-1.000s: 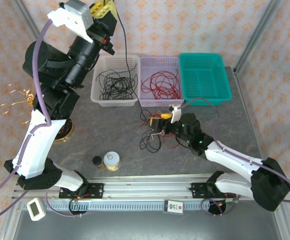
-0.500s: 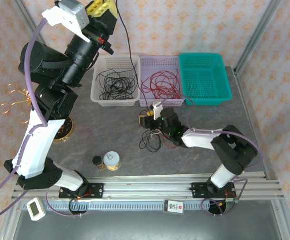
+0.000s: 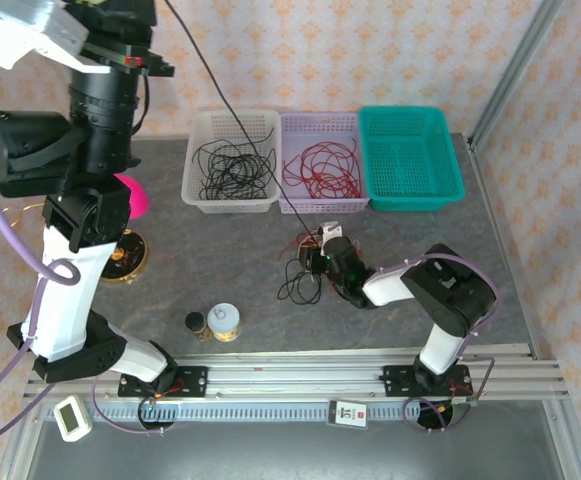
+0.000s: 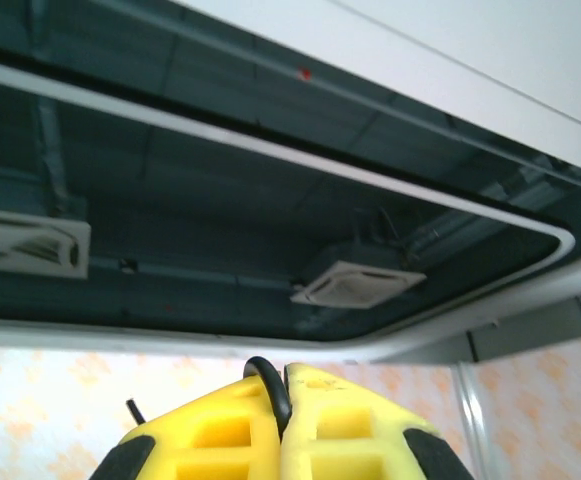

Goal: Untangle the cables

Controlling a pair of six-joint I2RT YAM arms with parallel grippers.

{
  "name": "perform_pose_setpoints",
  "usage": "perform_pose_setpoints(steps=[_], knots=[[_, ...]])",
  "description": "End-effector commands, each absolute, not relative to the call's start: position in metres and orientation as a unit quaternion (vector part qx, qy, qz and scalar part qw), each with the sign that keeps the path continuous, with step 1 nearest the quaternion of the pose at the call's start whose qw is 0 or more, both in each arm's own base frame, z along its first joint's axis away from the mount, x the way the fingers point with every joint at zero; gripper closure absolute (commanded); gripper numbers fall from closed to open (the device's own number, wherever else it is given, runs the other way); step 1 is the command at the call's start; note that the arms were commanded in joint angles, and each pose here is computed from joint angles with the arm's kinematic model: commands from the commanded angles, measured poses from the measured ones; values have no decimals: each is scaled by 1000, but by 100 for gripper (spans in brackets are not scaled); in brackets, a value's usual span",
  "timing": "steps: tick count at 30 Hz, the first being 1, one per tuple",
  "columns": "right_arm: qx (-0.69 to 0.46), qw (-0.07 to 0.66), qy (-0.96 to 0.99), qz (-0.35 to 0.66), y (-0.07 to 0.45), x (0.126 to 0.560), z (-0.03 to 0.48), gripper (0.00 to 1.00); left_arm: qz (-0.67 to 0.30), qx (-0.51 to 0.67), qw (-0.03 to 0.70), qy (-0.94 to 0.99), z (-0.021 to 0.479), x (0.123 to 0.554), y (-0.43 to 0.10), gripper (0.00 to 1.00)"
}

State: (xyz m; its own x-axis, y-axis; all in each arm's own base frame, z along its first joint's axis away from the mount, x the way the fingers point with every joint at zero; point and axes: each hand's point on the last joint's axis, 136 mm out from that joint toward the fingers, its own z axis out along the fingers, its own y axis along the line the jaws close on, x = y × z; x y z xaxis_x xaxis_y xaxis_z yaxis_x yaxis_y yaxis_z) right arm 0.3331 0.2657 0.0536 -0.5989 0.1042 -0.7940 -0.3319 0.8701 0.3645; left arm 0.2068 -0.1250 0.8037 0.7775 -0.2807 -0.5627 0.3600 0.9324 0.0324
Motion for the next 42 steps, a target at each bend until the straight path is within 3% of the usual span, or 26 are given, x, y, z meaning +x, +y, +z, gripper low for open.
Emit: perform_pose_setpoints(steps=[1,11,15,17,23,24,27,28,30,32,36,42], knots=[[-46,422,882,204,245,326,29,53,-138,15,966,217,830,171,-89,100],[-128,496,812,278,265,314,143,35,-133,50,946,292,797,214,-118,100],[-139,539,782,279,260,312,190,36,-142,64,935,320,778,228,-130,100],[-140,556,773,272,259,316,205,47,-144,71,930,330,770,233,-135,100],[-147,567,773,245,266,334,231,94,-146,67,913,376,736,244,-135,100],[-146,569,773,240,266,337,234,99,-148,62,910,382,727,243,-132,100],[-143,581,769,223,265,344,244,100,-149,48,902,402,699,240,-122,100],[-162,577,767,227,270,342,246,93,-145,46,900,409,692,239,-119,100],[-229,547,763,258,291,328,240,59,-141,47,895,422,686,239,-117,100],[-311,499,744,317,319,302,226,36,-138,54,891,429,685,239,-118,100],[-389,433,710,397,350,274,199,26,-142,64,889,430,689,239,-122,100],[-423,393,739,348,358,289,143,20,-145,79,886,433,694,239,-127,100]])
